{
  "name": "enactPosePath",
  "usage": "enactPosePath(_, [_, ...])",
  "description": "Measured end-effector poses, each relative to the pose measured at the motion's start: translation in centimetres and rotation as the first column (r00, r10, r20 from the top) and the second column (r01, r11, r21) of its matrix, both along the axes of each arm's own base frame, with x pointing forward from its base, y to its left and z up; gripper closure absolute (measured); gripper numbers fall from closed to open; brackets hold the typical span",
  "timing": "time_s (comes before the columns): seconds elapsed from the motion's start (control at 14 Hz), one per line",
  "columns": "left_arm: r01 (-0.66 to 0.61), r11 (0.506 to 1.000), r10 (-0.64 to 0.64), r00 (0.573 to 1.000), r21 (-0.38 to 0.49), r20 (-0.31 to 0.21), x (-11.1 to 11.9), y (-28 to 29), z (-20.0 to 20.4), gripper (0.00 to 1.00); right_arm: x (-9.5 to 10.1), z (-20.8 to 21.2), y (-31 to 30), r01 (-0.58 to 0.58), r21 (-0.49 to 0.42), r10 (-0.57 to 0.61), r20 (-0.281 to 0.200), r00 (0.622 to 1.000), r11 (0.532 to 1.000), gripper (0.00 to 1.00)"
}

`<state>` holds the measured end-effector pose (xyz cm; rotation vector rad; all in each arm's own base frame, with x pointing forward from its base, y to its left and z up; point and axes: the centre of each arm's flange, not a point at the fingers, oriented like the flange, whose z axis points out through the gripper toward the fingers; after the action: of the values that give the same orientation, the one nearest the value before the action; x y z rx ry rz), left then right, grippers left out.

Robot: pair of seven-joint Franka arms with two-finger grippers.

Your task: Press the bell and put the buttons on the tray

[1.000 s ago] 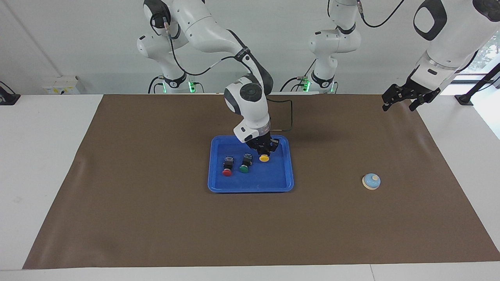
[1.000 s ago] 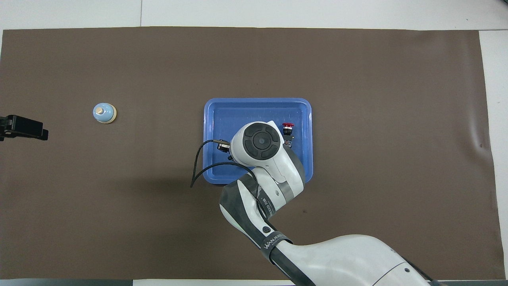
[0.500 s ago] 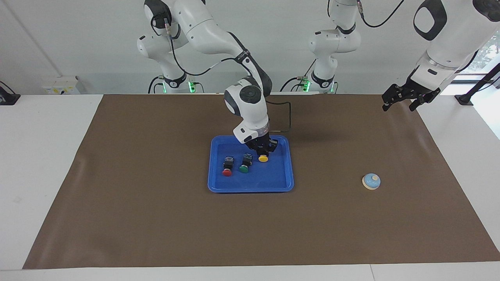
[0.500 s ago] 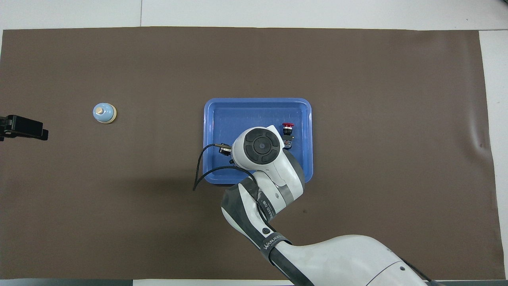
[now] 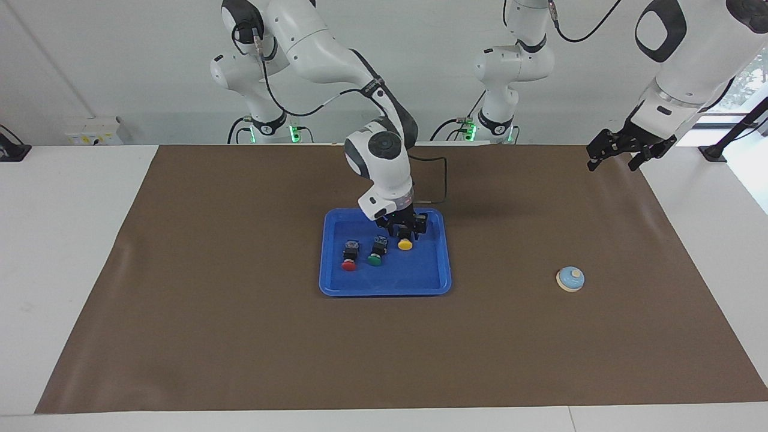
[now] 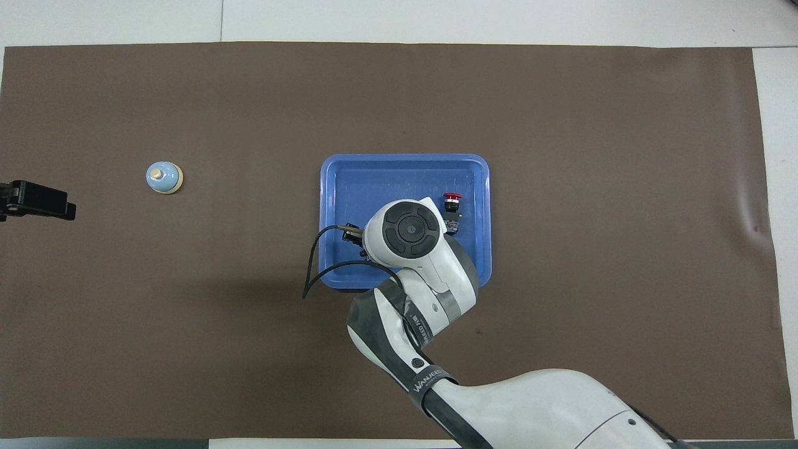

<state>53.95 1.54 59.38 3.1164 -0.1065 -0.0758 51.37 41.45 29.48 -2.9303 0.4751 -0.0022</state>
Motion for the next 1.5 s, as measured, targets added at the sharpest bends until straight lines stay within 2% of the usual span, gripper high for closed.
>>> enactPosePath(0.07, [0.000,1.000,0.000,1.000,0.000,0.000,0.0,0.0,0.0,0.00,0.0,0.0,0.0,0.003,0.000,-0.003,-0.001,1.000,1.000,0.01])
enactPosePath(0.36, [0.000,1.000,0.000,1.000,0.000,0.000,0.0,0.0,0.0,0.00,1.0,1.5,-0.5,0.032,-0.010,-0.033,-0.016,0.999,0.999,0.00])
enactPosePath(0.5, [0.000,1.000,0.000,1.000,0.000,0.000,0.0,0.0,0.0,0.00,3.0,4.0,-2.6,0.075,-0.003,-0.075,-0.007,0.997,0.997,0.00])
enactPosePath(0.71, [0.000,1.000,0.000,1.000,0.000,0.000,0.0,0.0,0.0,0.00,6.4,9.3,-9.4,0.179,0.006,-0.179,-0.005,0.984,0.984,0.00])
enactPosePath(0.86, [0.000,1.000,0.000,1.000,0.000,0.000,0.0,0.0,0.0,0.00,7.5,12.5,-13.8,0.211,0.007,-0.211,-0.004,0.977,0.977,0.00])
enactPosePath(1.0, [0.000,1.000,0.000,1.000,0.000,0.000,0.0,0.0,0.0,0.00,7.9,14.4,-17.1,0.173,-0.005,-0.173,-0.009,0.985,0.985,0.00])
enactPosePath(1.21, [0.000,1.000,0.000,1.000,0.000,0.000,0.0,0.0,0.0,0.00,8.3,15.6,-22.0,0.039,-0.029,-0.040,-0.038,0.998,0.999,0.00])
enactPosePath(1.5, [0.000,1.000,0.000,1.000,0.000,0.000,0.0,0.0,0.0,0.00,8.2,17.2,-28.9,-0.138,-0.031,0.135,-0.080,0.988,0.990,0.00])
